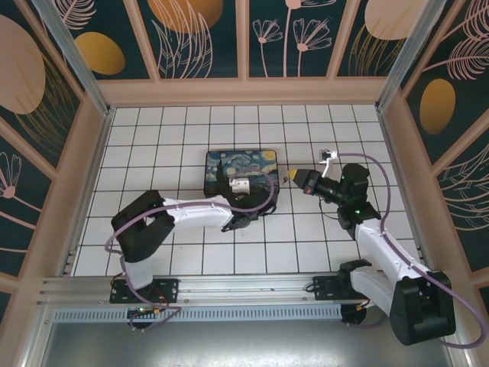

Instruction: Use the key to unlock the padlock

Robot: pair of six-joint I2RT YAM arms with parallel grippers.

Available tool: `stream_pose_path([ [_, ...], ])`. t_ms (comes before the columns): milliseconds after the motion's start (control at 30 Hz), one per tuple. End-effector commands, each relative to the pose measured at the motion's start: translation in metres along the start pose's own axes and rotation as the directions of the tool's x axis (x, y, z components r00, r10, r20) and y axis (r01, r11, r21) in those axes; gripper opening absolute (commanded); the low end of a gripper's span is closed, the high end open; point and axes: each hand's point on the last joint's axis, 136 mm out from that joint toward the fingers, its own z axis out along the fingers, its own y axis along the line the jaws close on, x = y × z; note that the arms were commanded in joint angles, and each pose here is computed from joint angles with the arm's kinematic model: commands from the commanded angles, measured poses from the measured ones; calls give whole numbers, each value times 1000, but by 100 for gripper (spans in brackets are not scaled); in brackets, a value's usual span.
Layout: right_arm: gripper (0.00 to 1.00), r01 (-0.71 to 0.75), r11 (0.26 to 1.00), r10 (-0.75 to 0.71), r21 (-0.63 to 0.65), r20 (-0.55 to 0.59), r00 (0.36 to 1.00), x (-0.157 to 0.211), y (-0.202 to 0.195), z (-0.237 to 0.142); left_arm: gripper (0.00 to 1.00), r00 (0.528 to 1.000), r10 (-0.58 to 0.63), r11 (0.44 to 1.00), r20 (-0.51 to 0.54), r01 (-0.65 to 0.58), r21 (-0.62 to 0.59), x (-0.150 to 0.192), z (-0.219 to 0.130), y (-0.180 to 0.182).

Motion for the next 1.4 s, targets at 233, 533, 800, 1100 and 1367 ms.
stream_pose_path([
  [233,0,129,991,-132,38,77,988,-46,34,-9,23,996,20,997,-82,-14,75,-65,-121,-14],
  [533,0,161,983,-167,90,63,984,-56,45,-19,24,976,3,999,-220,7,46,-77,-114,-21],
  [800,0,147,987,-151,72,51,987,-48,52,-27,55,973,-9,999,-232,17,31,-94,-100,-25],
  [1100,0,55,995,-53,78,-16,998,-23,55,-30,73,997,66,988,-39,-60,140,-178,-144,-19],
  [1367,0,-29,998,36,50,-137,990,46,73,-1,74,994,105,936,13,-103,336,-238,-57,31],
])
